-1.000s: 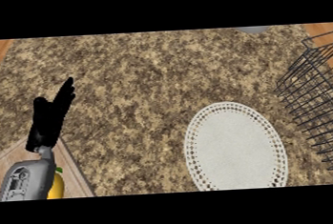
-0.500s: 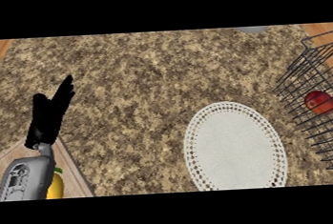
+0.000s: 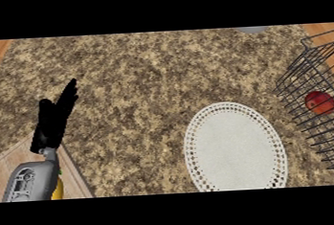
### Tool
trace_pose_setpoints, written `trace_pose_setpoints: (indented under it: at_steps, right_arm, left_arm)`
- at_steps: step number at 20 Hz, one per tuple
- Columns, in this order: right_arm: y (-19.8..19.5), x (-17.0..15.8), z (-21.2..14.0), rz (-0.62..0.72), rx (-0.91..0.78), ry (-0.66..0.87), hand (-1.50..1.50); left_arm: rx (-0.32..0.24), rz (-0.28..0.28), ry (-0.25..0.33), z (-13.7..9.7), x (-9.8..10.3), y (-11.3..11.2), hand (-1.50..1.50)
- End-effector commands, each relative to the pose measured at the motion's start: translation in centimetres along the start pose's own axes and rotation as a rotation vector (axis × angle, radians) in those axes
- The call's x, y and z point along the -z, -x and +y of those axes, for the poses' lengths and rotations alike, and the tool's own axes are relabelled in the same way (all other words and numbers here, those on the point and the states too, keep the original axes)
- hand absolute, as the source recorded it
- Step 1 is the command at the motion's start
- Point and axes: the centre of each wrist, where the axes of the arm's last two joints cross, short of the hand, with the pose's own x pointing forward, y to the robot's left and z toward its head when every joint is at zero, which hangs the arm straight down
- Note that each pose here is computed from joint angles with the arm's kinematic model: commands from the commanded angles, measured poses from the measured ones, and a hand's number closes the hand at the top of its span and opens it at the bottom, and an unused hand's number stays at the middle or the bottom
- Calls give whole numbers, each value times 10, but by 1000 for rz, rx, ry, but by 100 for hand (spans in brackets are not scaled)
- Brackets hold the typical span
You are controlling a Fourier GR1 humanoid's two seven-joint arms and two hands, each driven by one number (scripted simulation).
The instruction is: Pick the pear from the placemat and place it in the basket
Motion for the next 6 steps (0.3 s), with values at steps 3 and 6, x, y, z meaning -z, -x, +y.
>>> trace_pose_setpoints:
  at_steps: [3,6]
  right_arm:
    - [39,-12,-84,80,68,61,-150]
    - [81,-34,-113,79,87,69,-150]
  left_arm:
    - [-4,6,-5,9,3,12,0]
    - [-9,23,-1,0,-4,2,0]
